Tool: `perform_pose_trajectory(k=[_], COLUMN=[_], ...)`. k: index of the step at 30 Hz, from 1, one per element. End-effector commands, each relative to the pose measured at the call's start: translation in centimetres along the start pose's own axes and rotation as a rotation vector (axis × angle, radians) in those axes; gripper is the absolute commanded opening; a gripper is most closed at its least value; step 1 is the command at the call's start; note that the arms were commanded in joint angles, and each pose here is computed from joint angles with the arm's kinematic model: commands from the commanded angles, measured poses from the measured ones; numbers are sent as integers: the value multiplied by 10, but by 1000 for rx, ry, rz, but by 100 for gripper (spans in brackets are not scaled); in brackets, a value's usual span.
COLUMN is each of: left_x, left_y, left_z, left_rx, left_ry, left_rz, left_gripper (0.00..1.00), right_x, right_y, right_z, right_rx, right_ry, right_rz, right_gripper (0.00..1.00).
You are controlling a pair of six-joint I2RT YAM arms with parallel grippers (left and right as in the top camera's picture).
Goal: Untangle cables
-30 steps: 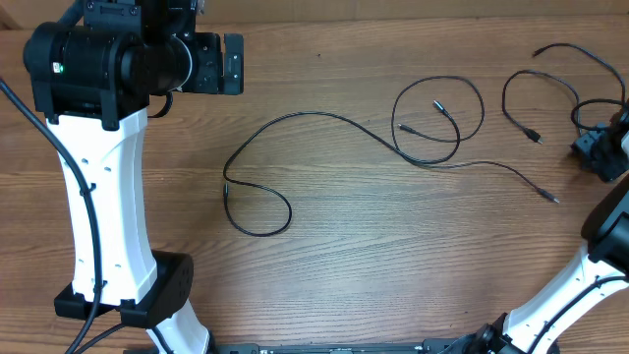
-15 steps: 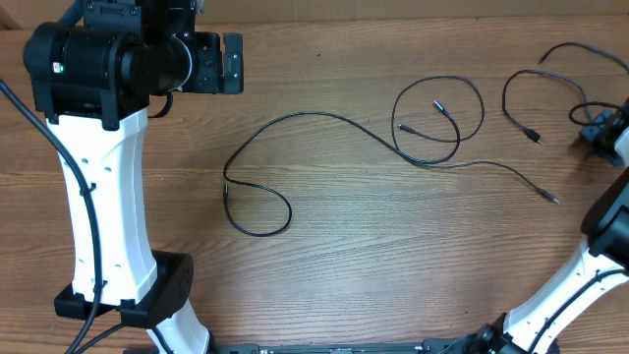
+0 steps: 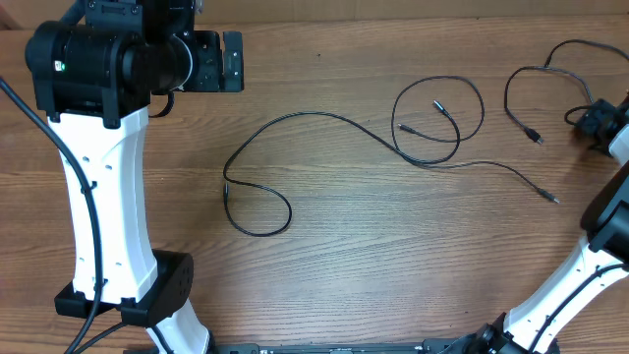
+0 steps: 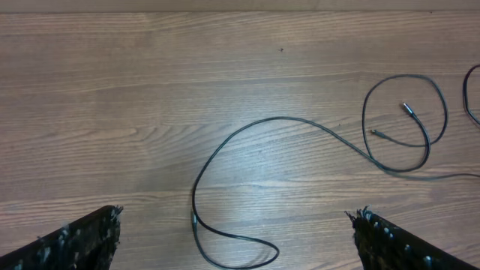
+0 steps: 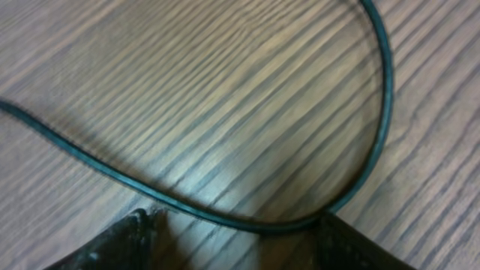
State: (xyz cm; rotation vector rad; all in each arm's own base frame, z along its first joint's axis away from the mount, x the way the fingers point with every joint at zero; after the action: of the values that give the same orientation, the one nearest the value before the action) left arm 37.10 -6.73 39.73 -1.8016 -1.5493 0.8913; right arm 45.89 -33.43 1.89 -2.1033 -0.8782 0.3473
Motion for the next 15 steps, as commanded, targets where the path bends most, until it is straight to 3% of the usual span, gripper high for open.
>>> perform_pose_trajectory(k=[1, 4, 9, 15], left_x=[-1, -1, -1, 9], left_y=[5, 5, 5, 5], left_z=[0, -2, -5, -4], left_rx=[8, -2, -13, -10], left_ry=[-7, -6, -5, -6], left_rz=[-5, -4, -4, -69], left_gripper=[100, 100, 100, 100], right_x=[3, 13, 34, 60], right_y=[2, -20, -74, -134], right_z=[14, -9, -38, -30], right_rx=[91, 70, 50, 120], right_ry=[-15, -24, -24, 42], right_rz=[-5, -18, -43, -60], right_gripper=[89, 100, 100, 100])
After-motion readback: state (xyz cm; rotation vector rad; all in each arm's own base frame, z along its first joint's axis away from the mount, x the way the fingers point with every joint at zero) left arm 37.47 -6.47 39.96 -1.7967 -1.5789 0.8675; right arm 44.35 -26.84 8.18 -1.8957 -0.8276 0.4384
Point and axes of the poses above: each gripper's point midway between its finger pads, its own y axis out along the fingers, its own x axis along the line the jaws close on, z = x × y, the point moved 2 cm from there along -y, back along the fingers, and after that the axes turned 2 degrees about y, right-handed, at the moved point
